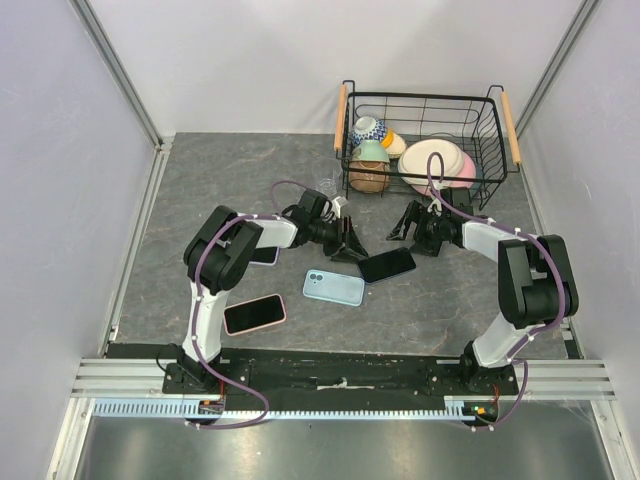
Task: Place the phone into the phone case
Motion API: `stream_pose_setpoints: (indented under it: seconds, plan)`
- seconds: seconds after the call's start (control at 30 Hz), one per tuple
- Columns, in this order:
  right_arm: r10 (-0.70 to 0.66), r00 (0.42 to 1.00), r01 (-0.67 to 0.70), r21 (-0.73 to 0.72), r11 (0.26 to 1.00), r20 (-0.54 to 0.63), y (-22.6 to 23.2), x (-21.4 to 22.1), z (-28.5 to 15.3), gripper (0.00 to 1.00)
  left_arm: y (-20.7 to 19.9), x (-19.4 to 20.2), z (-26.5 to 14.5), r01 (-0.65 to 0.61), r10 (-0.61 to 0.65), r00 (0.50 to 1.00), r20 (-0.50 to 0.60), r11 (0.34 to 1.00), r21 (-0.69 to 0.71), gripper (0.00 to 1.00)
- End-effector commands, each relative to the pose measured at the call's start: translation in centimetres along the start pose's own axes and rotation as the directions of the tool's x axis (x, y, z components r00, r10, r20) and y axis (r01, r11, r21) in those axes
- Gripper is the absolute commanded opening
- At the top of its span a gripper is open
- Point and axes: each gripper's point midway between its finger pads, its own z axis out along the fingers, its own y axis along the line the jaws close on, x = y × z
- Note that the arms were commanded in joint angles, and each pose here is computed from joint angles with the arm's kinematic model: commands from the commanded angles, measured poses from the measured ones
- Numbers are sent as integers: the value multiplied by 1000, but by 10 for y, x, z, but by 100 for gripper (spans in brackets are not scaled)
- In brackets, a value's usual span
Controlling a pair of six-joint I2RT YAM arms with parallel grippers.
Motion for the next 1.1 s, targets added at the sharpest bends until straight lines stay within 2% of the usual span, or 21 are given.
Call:
stream_pose_setpoints:
  seconds: [0.0, 0.1, 0.17, 0.43, 0.6, 0.87, 1.07]
  plan:
    - [81, 985, -58, 150, 987, -152, -39, 54, 7, 91, -5, -4, -5, -37, 39, 998, 52, 998, -44, 52]
    - [74, 985, -50, 155, 987, -157, -40, 54, 8, 92, 1, -4, -14, -56, 65, 996, 69, 991, -122, 55]
    - [68, 984, -41, 163, 986, -163, -43, 55, 8, 92, 10, 5, -17, -33, 40, 998, 42, 987, -159, 56]
    - [59, 984, -25, 196, 980, -170, -52, 61, 5, 93, 20, 42, -18, 33, -40, 998, -47, 989, -147, 56]
    - [61, 982, -20, 218, 976, -181, -58, 64, 3, 94, 10, 54, -9, 61, -70, 993, -94, 994, -92, 55]
    - [59, 970, -15, 185, 983, -236, -57, 75, 4, 92, 0, 44, 9, 56, -58, 995, -81, 998, -37, 53]
    - [57, 968, -24, 138, 990, -245, -46, 75, 3, 90, -8, 21, 15, 46, -46, 999, 11, 999, -8, 53]
